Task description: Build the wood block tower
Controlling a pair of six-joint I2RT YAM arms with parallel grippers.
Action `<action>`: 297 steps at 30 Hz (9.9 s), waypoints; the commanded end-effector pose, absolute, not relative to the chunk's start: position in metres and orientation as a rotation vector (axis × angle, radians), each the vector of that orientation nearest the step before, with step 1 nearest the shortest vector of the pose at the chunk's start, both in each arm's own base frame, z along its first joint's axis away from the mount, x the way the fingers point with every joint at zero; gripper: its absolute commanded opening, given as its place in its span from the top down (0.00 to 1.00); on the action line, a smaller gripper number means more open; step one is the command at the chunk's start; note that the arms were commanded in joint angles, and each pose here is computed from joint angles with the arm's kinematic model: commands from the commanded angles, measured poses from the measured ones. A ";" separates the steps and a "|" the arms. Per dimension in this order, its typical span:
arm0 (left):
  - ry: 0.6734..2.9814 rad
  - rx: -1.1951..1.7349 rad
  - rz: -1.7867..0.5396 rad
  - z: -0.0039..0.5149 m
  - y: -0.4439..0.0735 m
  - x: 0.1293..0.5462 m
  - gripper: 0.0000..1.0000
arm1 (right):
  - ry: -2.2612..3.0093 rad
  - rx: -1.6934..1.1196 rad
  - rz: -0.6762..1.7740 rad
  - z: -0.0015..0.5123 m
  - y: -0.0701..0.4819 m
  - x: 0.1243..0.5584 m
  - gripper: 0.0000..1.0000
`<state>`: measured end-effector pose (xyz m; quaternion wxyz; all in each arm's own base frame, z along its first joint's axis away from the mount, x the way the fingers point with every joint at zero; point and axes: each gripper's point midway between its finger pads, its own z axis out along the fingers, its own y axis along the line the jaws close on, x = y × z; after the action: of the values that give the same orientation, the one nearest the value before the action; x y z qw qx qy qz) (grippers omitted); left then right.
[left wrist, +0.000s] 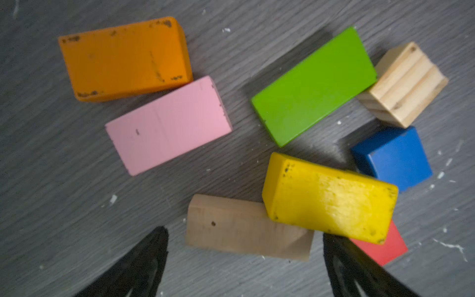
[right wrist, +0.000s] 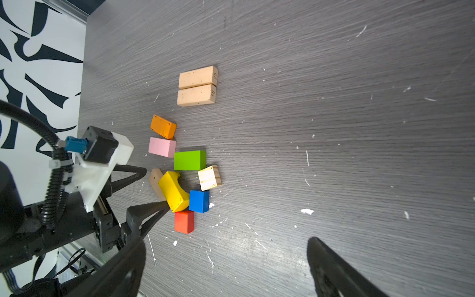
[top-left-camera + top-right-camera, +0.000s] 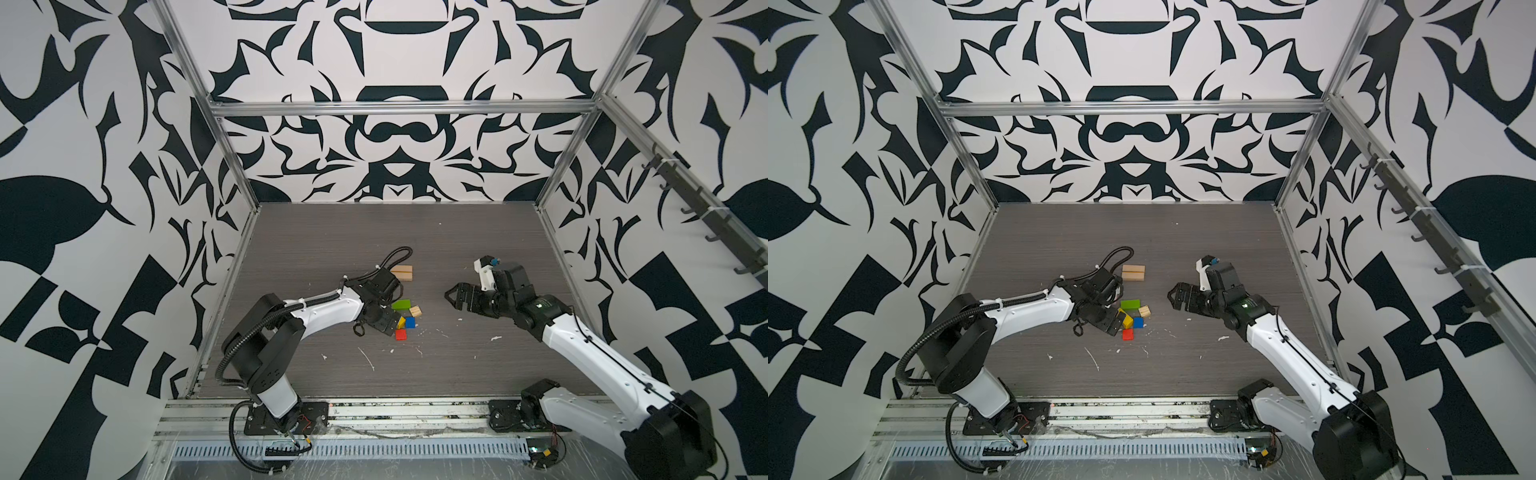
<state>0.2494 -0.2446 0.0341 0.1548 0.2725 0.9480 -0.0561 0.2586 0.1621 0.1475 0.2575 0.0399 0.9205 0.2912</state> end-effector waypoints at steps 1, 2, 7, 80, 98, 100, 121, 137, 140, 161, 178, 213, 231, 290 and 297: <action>2.721 0.802 -0.129 0.034 -0.245 0.252 0.04 | 2.449 0.083 0.804 0.165 0.166 0.266 0.00; 2.719 0.801 -0.128 0.035 -0.245 0.253 0.04 | 2.451 0.082 0.805 0.164 0.167 0.266 0.00; 2.735 0.822 -0.110 0.032 -0.246 0.253 0.05 | 2.455 0.081 0.806 0.165 0.168 0.268 0.00; 2.837 0.292 -0.179 0.076 -0.242 0.240 0.49 | 2.453 0.130 0.840 0.153 0.168 0.263 0.00; 2.776 0.332 -0.261 0.093 -0.291 0.281 0.49 | 2.447 0.129 0.823 0.156 0.163 0.259 0.00; 2.767 0.333 -0.259 0.093 -0.295 0.287 0.49 | 2.446 0.128 0.820 0.156 0.163 0.258 0.00; 2.738 0.203 -0.126 0.057 -0.310 0.346 0.52 | 2.452 0.112 0.804 0.156 0.160 0.255 0.00; 2.765 0.107 -0.126 0.037 -0.312 0.359 0.52 | 2.460 0.112 0.798 0.155 0.160 0.254 0.00; 2.774 0.100 -0.134 0.034 -0.315 0.360 0.52 | 2.459 0.106 0.797 0.156 0.160 0.254 0.00; 2.797 0.073 -0.079 0.022 -0.311 0.364 0.52 | 2.456 0.093 0.792 0.159 0.160 0.255 0.00; 2.815 0.051 -0.086 0.017 -0.311 0.371 0.52 | 2.463 0.094 0.782 0.156 0.158 0.253 0.00; 2.824 0.042 0.013 0.013 -0.302 0.373 0.51 | 2.468 0.095 0.770 0.153 0.157 0.252 0.00; 2.830 0.055 0.011 0.012 -0.305 0.374 0.29 | 2.468 0.091 0.771 0.155 0.157 0.253 0.00; 2.721 0.106 -0.210 0.109 -0.306 0.382 0.01 | 2.541 -0.046 0.558 0.113 0.170 0.272 0.00; 2.757 -0.018 -0.475 0.103 -0.284 0.392 0.00 | 2.551 -0.077 0.415 0.102 0.183 0.287 0.00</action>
<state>0.3941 -0.2895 0.1015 0.1940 0.0059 0.9733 -0.1225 0.2629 0.1783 0.0818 0.2225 -0.0303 0.9596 0.1695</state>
